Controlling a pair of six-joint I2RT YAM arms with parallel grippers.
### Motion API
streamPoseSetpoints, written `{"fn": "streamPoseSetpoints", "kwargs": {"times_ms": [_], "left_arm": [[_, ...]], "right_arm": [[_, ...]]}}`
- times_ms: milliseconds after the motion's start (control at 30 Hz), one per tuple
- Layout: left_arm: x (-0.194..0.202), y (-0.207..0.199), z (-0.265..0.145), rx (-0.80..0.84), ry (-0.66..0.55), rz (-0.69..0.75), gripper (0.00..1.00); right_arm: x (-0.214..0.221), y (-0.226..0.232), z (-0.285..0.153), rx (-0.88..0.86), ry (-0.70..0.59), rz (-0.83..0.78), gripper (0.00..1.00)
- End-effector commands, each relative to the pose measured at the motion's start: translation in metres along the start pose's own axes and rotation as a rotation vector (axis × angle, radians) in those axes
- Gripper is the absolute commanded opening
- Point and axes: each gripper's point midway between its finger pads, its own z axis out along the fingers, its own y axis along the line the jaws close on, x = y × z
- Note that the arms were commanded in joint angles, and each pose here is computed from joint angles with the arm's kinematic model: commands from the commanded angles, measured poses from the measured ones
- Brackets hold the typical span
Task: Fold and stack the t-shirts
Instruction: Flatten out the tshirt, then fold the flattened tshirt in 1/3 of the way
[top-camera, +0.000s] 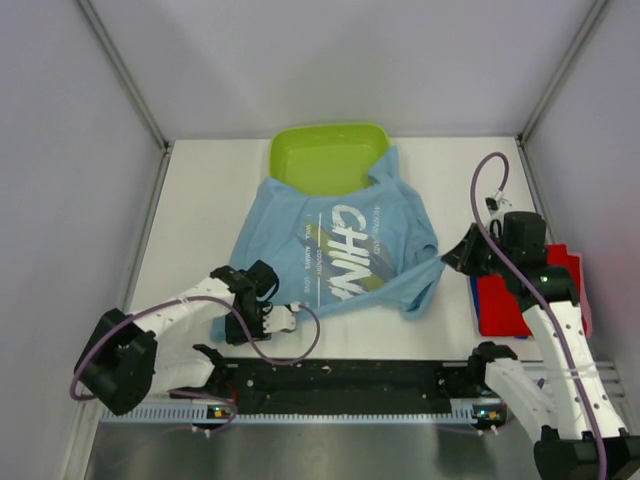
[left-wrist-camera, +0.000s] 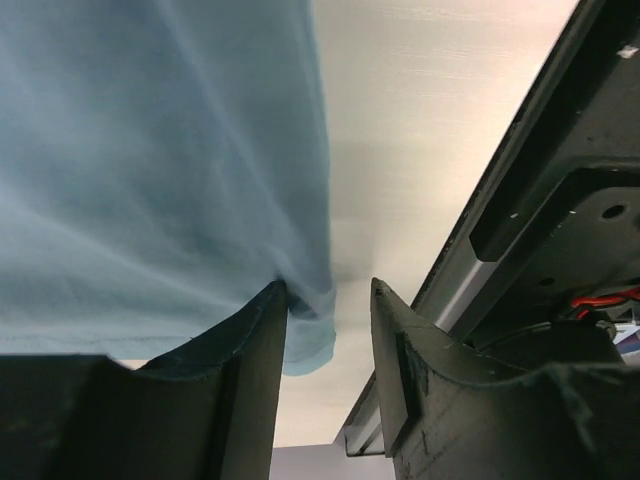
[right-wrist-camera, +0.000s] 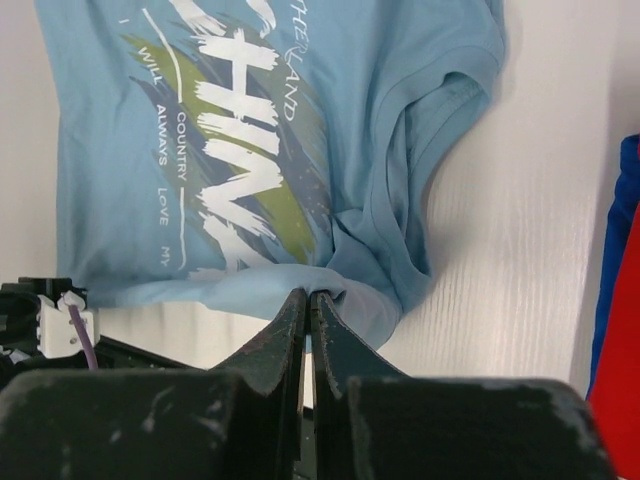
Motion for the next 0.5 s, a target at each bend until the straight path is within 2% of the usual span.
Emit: {"fn": "streamPoseSetpoints", "kwargs": {"times_ms": [0, 67, 100, 167, 200, 233, 367, 467], "left_arm": [[0.002, 0.006, 0.01, -0.023, 0.035, 0.003, 0.42], [0.011, 0.01, 0.015, -0.053, 0.078, 0.011, 0.39], [0.017, 0.013, 0.017, -0.076, 0.113, 0.007, 0.34], [0.021, 0.017, 0.015, -0.098, 0.143, -0.015, 0.2], [0.019, 0.02, 0.012, -0.112, 0.142, -0.031, 0.07], [0.016, 0.022, 0.008, -0.121, 0.131, -0.048, 0.0], [-0.003, 0.042, -0.023, -0.242, 0.022, -0.09, 0.0], [-0.017, 0.064, -0.05, -0.372, -0.065, -0.101, 0.0]], "right_arm": [[-0.028, 0.003, 0.002, 0.002, -0.086, -0.053, 0.0], [-0.033, 0.001, 0.002, 0.015, -0.093, -0.064, 0.0], [-0.035, 0.0, 0.001, 0.019, -0.097, -0.065, 0.0], [-0.036, -0.001, 0.001, 0.022, -0.098, -0.061, 0.0], [-0.034, -0.001, 0.001, 0.019, -0.093, -0.059, 0.0], [-0.032, 0.0, 0.001, 0.014, -0.086, -0.059, 0.0], [-0.02, 0.0, 0.004, -0.016, -0.05, -0.081, 0.0], [-0.029, 0.005, 0.011, -0.04, -0.046, -0.107, 0.0]]}}
